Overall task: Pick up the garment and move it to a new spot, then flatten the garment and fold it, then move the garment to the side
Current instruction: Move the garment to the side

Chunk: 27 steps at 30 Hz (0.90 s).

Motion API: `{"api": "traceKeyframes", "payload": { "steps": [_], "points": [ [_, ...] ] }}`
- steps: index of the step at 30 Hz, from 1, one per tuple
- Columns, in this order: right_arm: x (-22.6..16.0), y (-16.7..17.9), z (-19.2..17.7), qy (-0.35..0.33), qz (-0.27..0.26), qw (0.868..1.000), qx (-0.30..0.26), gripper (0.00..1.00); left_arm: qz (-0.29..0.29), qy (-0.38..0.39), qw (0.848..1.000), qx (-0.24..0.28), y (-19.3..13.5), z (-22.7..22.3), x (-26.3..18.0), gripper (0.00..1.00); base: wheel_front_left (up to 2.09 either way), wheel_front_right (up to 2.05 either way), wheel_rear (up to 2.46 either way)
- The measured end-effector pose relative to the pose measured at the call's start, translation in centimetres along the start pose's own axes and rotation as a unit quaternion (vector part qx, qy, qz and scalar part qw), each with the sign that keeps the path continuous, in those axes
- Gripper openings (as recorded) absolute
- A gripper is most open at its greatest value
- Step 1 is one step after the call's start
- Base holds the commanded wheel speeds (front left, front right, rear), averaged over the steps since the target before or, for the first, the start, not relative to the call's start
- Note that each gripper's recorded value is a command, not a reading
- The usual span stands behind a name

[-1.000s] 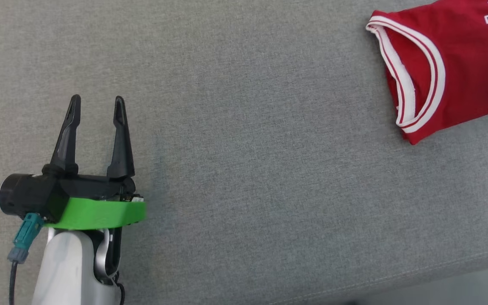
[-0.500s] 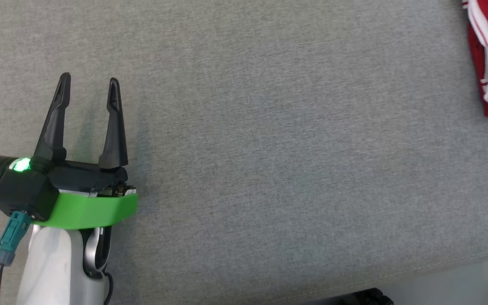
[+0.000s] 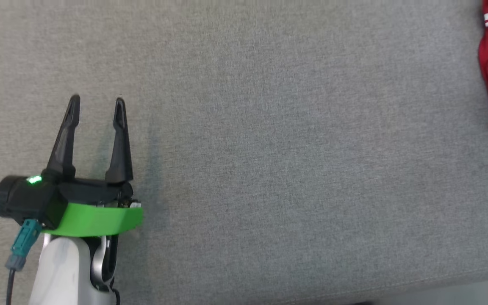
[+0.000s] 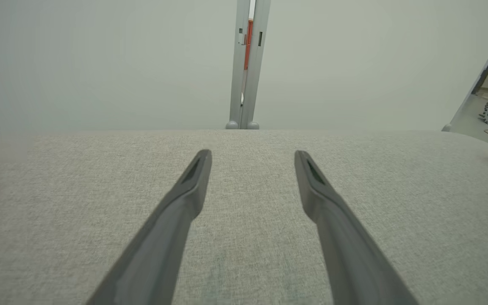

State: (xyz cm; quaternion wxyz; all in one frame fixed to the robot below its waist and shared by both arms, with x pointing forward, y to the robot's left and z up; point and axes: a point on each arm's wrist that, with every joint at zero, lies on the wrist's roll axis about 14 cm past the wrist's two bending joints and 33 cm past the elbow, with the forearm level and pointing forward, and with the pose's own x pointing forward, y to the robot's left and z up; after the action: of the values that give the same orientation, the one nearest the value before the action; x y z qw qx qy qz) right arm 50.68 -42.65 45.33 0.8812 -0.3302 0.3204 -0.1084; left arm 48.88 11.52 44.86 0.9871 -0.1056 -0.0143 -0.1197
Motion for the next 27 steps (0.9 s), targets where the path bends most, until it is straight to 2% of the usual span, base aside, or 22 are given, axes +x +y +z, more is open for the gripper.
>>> {"api": "traceKeyframes", "payload": {
  "steps": [3,6,9,10,11,15,19,24,27],
  "points": [
    [-1.6,0.9,2.4,-0.068,0.004,0.996,0.065,1.00,0.013,-0.002,1.000,0.003,0.4,1.0,-1.2,1.00,0.00,0.00,0.00],
    [-3.8,2.9,4.7,-0.142,0.020,0.982,0.127,1.00,0.029,-0.003,1.000,0.004,0.9,1.8,-2.8,1.00,0.00,0.00,0.00],
    [-6.5,4.9,6.6,-0.204,0.038,0.955,0.213,1.00,0.048,0.000,0.999,0.006,1.5,2.5,-4.8,1.00,0.00,0.00,0.00],
    [-7.5,5.5,7.2,-0.222,0.048,0.940,0.256,1.00,0.056,-0.001,0.998,0.007,1.8,2.8,-5.6,1.00,0.00,0.00,0.00],
    [-8.6,6.5,7.7,-0.236,0.063,0.938,0.247,1.00,0.064,-0.003,0.998,0.010,2.1,3.2,-6.4,1.00,0.00,0.00,0.00],
    [-12.8,7.9,10.0,-0.305,0.089,0.908,0.273,1.00,0.083,-0.010,0.996,0.016,2.7,4.5,-9.0,1.00,0.00,0.00,0.00],
    [-16.4,10.2,10.3,-0.339,0.116,0.892,0.274,1.00,0.092,-0.029,0.995,0.022,2.8,6.2,-10.8,1.00,0.00,0.00,0.00],
    [-19.8,12.9,10.4,-0.362,0.151,0.867,0.307,1.00,0.102,-0.046,0.994,0.016,2.9,7.4,-12.6,1.00,0.00,0.00,0.00],
    [-21.0,13.9,9.9,-0.362,0.163,0.862,0.315,1.00,0.105,-0.057,0.993,0.016,2.8,8.2,-13.2,1.00,0.00,0.00,0.00]
  ]
}}
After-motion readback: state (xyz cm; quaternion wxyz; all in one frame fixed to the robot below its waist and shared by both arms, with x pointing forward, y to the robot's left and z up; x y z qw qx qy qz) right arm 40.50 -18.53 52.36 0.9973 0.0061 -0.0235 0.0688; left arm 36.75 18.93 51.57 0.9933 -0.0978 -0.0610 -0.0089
